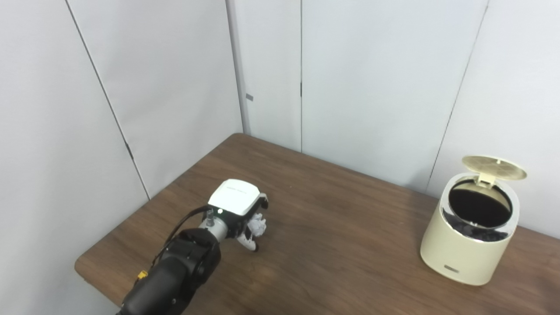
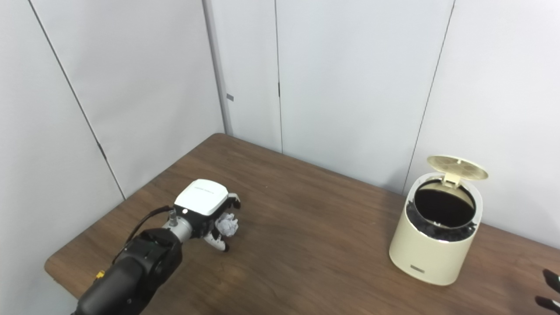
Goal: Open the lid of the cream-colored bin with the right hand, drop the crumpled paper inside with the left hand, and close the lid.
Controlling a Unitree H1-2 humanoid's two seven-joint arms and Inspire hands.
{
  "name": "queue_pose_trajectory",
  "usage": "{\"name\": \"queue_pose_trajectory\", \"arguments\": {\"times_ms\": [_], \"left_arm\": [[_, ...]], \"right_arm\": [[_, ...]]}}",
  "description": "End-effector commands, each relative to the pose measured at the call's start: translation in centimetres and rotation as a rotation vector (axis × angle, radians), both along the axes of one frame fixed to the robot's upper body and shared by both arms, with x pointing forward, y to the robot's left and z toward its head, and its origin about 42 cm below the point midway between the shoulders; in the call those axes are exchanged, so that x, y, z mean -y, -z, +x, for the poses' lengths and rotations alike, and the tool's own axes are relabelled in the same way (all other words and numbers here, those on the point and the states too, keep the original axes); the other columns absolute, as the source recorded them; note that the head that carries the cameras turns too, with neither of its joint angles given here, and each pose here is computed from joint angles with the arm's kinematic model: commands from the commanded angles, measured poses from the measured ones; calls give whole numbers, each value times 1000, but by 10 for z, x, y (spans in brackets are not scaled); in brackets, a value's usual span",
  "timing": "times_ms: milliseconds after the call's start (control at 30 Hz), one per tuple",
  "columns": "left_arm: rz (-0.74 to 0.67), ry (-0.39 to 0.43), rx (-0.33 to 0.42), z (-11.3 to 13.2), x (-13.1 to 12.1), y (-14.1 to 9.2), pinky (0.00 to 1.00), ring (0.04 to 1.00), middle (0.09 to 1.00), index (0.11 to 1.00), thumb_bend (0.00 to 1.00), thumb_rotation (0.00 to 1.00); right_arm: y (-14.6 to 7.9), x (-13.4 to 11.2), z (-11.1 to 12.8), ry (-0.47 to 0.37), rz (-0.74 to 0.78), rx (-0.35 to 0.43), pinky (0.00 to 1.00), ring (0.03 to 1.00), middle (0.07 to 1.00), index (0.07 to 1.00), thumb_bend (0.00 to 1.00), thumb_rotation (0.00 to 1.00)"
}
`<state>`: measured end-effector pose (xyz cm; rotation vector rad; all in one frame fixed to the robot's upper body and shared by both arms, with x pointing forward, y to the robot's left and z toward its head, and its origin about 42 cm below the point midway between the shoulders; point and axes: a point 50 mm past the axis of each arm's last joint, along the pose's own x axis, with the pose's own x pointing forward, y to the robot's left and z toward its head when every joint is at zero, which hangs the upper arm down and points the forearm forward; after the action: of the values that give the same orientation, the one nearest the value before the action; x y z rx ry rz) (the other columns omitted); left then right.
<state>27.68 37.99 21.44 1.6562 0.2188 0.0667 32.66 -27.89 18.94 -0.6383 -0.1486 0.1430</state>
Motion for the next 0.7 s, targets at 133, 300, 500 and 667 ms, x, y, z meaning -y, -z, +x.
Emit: {"name": "queue_pose_trajectory", "arguments": {"times_ms": [133,300,500,667], "left_arm": [[33,-4,53,4,-8,-4,605,698,713,731,798,148],[55,-17,31,4,-13,3,604,702,720,735,795,152],[53,-24,17,4,-14,9,603,695,714,728,785,149],[26,-5,22,4,-15,17,594,645,616,671,786,92]], "right_arm": [[-22,-2,0,-29,-13,91,631,835,946,942,807,628],[-21,-1,-1,-28,-18,89,615,836,950,946,798,628],[-21,-1,-3,-32,-20,91,588,827,954,949,775,613],[-21,-1,-3,-35,-19,93,582,835,959,951,751,591]]}}
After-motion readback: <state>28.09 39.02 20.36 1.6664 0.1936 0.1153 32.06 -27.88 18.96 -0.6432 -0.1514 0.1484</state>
